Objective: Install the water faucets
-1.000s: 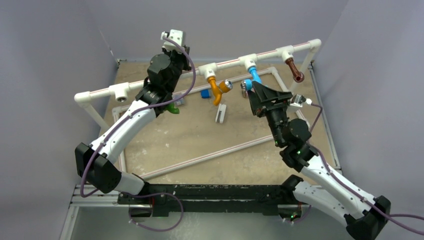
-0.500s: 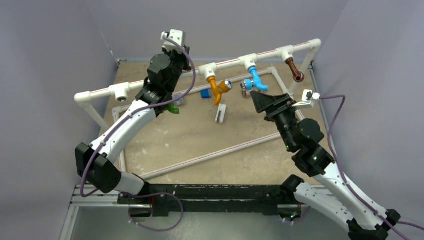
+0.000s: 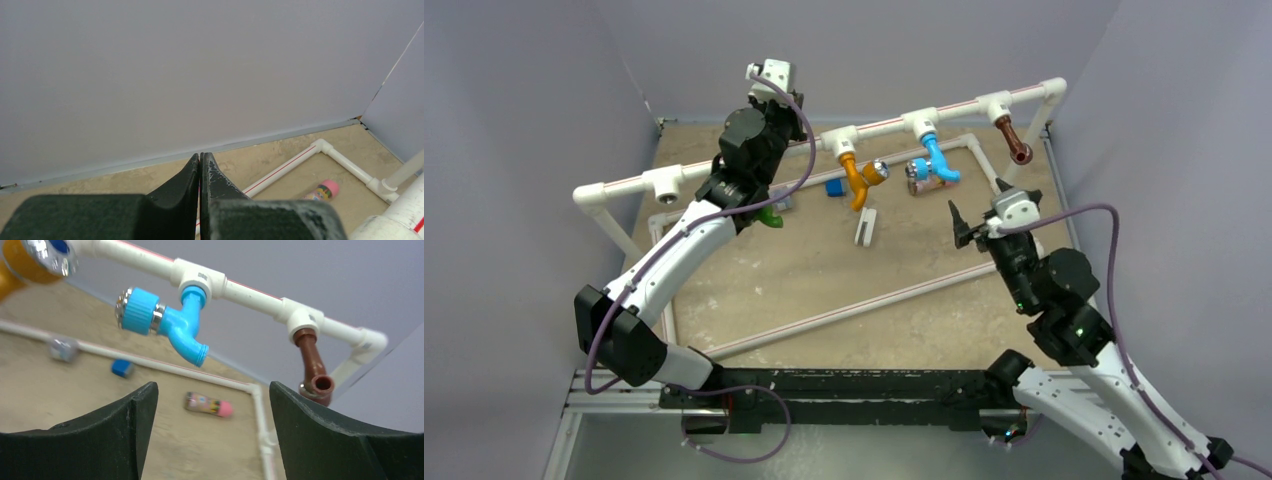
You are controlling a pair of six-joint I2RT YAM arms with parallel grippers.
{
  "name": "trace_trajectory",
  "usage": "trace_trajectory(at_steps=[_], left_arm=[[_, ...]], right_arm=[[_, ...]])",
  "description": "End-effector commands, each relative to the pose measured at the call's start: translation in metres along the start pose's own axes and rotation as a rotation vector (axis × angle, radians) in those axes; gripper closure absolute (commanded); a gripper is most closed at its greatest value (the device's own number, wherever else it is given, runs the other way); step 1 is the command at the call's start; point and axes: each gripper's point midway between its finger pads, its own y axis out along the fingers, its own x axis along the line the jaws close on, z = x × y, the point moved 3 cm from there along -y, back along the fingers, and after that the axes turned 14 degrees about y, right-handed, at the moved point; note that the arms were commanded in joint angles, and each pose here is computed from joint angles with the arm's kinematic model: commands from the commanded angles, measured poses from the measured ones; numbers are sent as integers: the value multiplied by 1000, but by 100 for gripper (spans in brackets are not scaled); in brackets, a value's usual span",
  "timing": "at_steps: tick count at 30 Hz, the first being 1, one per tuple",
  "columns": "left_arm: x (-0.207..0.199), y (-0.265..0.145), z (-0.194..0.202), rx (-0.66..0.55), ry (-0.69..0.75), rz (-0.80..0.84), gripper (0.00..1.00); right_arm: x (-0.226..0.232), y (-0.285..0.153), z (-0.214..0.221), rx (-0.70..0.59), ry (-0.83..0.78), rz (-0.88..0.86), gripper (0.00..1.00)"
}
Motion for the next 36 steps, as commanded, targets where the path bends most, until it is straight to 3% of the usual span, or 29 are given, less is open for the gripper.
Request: trace_trajectory(at_steps=[1, 9, 17, 25, 36], left_arm=[[-56, -29, 162, 515, 168, 230, 100], [-56, -29, 162, 515, 168, 231, 100], [-56, -30, 160, 511, 167, 231, 100], [-56, -29, 162, 515, 168, 231, 100], [-55, -29, 161, 510, 193, 238, 100]], right_arm=[[-9, 3, 5, 17, -546, -64, 16], [-11, 24, -2, -84, -973, -25, 14], [0, 48, -18, -187, -1203, 24, 13], [15, 64, -20, -226, -1281, 8, 14], [22, 80, -7, -190, -1256, -8, 32]])
